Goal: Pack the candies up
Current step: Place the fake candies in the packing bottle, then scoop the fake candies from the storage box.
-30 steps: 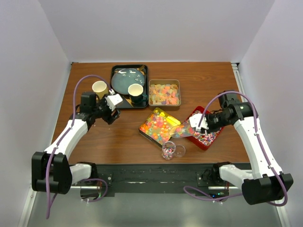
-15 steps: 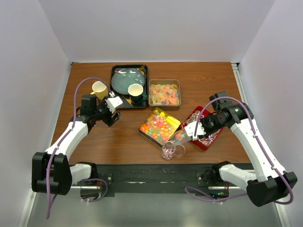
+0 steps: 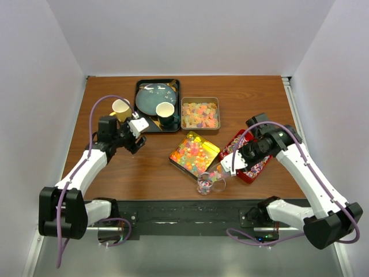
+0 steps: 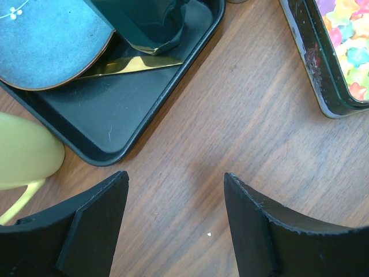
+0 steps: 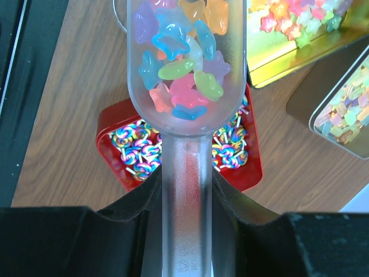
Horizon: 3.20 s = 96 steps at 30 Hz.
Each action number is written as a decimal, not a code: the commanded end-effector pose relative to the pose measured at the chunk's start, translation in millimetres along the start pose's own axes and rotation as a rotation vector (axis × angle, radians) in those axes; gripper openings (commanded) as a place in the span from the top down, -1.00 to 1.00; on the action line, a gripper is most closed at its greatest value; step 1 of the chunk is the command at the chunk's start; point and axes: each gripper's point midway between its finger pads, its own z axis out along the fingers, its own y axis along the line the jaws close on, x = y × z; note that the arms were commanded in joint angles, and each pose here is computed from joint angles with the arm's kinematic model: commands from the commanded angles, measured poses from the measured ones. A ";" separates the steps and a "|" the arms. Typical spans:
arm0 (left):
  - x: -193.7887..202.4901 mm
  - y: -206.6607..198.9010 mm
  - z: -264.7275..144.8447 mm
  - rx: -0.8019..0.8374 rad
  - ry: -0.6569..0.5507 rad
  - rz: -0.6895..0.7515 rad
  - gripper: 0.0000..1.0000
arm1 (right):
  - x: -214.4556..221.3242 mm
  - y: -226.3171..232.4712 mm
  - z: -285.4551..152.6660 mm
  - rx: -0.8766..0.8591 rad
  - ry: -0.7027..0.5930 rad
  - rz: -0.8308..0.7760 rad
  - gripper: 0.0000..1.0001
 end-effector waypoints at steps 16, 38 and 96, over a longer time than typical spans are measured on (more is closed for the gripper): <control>-12.3 6.5 -1.2 -0.031 -0.077 -0.007 -0.44 | -0.1 34.6 -17.1 -0.211 0.130 0.000 1.00; -27.3 4.3 4.2 0.008 -0.138 -0.056 -0.43 | -1.1 23.4 -26.9 -0.243 0.341 -0.162 1.00; -16.8 -66.0 7.2 0.115 -0.084 -0.472 -0.47 | 20.2 -172.8 60.8 0.087 0.876 0.003 1.00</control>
